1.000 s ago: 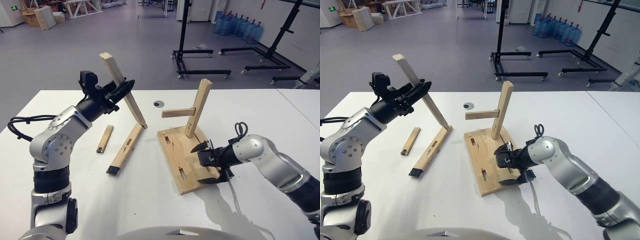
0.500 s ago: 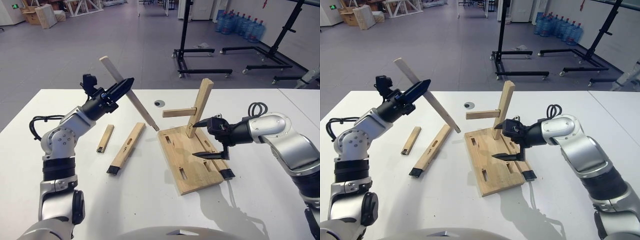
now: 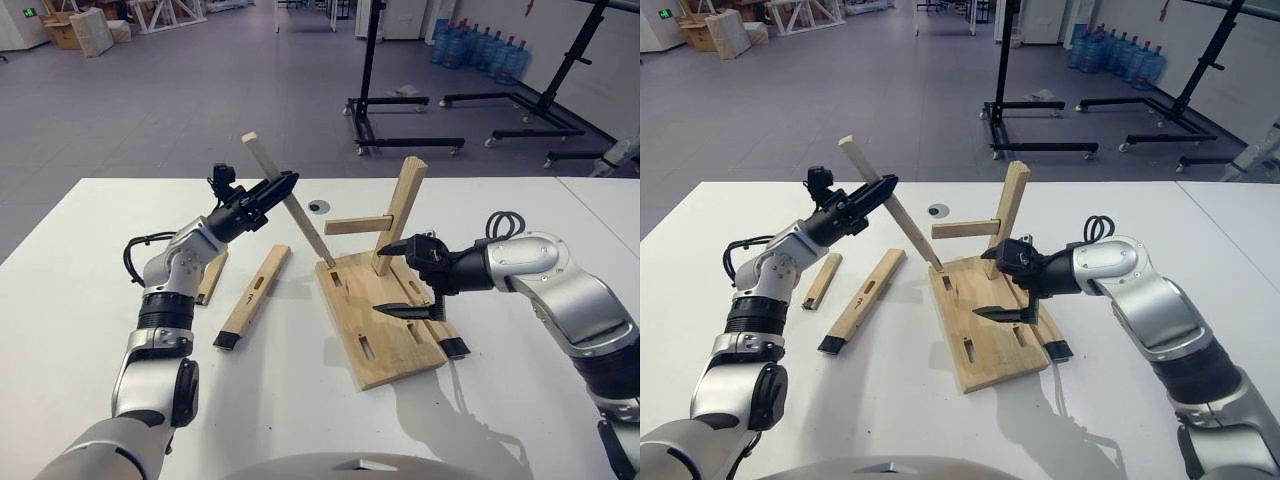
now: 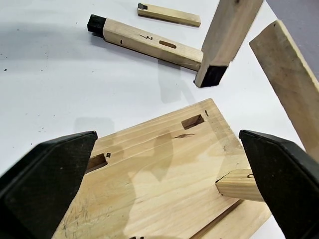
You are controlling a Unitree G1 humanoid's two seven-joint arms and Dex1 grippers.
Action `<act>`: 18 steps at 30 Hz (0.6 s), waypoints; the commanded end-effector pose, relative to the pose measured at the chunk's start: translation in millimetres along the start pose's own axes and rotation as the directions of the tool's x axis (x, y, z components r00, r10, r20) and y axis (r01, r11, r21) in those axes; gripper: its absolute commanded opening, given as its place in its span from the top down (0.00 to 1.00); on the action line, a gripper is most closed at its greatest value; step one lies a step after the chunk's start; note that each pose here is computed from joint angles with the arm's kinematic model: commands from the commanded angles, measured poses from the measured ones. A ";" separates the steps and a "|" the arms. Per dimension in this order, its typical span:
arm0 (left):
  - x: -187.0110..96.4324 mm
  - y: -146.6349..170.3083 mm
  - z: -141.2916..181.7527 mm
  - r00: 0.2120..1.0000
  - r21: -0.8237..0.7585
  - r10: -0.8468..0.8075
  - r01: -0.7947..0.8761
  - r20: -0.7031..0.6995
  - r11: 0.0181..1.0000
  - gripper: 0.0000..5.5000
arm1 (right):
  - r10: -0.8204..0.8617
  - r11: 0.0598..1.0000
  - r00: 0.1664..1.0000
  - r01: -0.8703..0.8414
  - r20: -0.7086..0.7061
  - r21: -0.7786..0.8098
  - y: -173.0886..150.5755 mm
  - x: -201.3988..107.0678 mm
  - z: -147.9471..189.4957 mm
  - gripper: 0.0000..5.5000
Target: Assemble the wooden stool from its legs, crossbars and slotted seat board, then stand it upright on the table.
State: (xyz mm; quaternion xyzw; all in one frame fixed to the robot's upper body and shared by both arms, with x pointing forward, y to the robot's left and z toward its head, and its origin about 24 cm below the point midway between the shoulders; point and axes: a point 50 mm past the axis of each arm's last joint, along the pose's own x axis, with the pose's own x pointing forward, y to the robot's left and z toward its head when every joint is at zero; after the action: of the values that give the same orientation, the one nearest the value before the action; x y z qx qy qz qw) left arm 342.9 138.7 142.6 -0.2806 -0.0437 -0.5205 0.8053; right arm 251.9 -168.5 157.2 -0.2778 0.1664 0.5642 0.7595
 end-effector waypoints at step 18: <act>-8.8 21.7 -42.2 0.998 -0.091 0.062 -0.063 -0.020 0.994 0.62 | 0.029 1.000 0.999 -0.029 0.015 0.012 3.0 9.9 4.1 0.05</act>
State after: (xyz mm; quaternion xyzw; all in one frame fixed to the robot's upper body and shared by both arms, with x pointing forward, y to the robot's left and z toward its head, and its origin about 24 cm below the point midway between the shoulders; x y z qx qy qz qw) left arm 345.3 132.6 90.7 -0.3185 0.0044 -0.4952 0.8083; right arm 250.6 -159.6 149.5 -0.2639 0.1728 0.5737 0.7559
